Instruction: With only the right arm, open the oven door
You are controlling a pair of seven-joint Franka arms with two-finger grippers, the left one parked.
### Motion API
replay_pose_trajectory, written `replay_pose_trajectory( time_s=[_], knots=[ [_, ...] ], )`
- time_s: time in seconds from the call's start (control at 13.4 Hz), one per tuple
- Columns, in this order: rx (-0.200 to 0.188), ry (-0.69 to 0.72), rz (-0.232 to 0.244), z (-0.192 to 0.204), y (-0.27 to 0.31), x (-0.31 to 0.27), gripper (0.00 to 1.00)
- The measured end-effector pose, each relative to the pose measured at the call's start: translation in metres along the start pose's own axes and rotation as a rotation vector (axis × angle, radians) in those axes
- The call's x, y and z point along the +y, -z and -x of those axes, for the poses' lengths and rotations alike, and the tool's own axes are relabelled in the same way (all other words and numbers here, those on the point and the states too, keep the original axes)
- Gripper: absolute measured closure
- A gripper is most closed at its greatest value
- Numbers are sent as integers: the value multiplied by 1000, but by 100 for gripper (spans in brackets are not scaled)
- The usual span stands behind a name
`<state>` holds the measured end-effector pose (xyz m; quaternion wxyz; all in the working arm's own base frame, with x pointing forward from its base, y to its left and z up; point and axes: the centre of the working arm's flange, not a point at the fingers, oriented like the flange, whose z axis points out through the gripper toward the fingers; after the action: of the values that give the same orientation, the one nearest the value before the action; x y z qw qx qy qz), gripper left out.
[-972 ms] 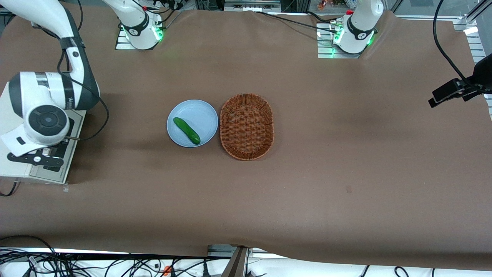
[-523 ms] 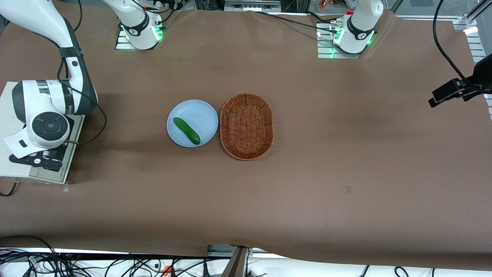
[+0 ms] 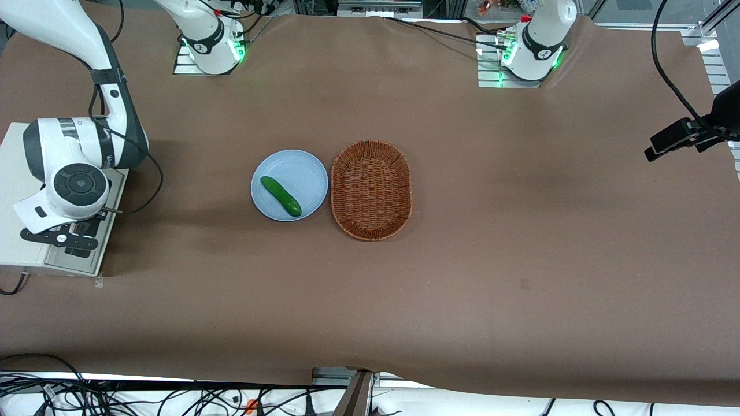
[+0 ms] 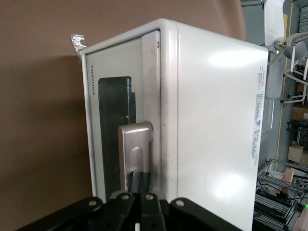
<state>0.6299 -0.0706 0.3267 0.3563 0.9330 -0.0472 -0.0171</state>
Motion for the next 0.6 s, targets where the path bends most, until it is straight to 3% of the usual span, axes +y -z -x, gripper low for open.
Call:
replay_pose_trajectory(
  time_s=[0.37,0.6],
  knots=[
    [8,-64,-9,3,7,-13,99],
    [12,-96,-65,8,21,-46,99]
  ],
)
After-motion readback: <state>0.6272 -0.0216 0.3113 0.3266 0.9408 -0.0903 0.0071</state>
